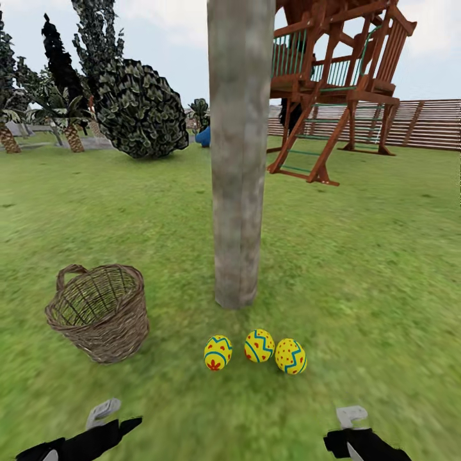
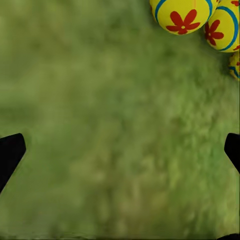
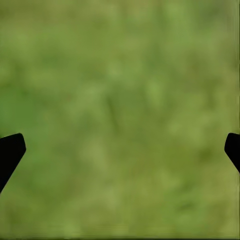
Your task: Take the three Easter eggs out of the wicker basket on the lawn in the garden, then place them on the lawn next to a single tree (choose any tree) so that all three eggs are next to the same tree and none are left in the basket.
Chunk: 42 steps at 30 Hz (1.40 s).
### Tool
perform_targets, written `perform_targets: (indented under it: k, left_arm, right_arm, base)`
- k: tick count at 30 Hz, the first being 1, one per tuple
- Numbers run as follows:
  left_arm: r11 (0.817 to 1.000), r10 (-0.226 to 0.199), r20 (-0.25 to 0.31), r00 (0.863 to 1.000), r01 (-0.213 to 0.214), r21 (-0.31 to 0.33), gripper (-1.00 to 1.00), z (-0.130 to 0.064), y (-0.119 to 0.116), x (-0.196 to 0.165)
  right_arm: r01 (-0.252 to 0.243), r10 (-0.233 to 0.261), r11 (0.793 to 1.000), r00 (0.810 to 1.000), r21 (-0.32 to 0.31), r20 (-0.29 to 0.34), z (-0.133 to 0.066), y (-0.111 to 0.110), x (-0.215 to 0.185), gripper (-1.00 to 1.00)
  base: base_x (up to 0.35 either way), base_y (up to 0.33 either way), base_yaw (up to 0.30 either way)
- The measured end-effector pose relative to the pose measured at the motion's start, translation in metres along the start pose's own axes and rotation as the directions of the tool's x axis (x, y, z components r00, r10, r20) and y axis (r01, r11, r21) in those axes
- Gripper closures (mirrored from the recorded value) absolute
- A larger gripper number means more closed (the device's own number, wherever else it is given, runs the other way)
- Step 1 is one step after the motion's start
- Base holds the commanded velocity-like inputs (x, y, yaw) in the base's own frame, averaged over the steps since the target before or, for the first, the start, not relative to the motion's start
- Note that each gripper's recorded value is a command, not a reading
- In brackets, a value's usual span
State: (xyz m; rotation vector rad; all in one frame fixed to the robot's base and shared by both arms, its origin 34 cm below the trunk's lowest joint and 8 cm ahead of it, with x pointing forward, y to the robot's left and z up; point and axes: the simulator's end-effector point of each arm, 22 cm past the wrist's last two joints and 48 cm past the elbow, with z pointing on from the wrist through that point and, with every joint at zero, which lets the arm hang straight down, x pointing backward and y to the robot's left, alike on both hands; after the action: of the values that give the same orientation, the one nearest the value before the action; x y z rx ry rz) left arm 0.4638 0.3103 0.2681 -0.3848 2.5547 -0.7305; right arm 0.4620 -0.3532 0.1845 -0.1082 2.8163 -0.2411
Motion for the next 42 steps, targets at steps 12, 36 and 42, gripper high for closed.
perform_targets:
  k: [12, 36, 42]
  left_arm:
    - [0.903, -0.036, -0.099, 0.994, -0.010, -0.429, -1.00, 0.010, 0.061, 0.068]
    - [0.710, -0.053, -0.046, 0.998, 0.005, -0.705, -1.00, -0.048, 0.135, 0.082]
    - [0.724, -0.043, -0.028, 0.999, 0.012, -0.690, -1.00, -0.048, 0.127, 0.074]
  right_arm:
    - [-0.007, 0.007, 1.000, 0.999, -0.002, 0.044, -0.007, 0.000, 0.026, -1.00]
    - [-0.006, 0.006, 1.000, 0.991, 0.001, 0.135, -0.029, -0.002, 0.024, -1.00]
    - [-0.007, 0.006, 1.000, 0.987, 0.003, 0.159, -0.035, -0.004, 0.015, -1.00]
  base:
    - [0.000, 0.000, 0.000]
    - [0.000, 0.000, 0.000]
    - [0.000, 0.000, 0.000]
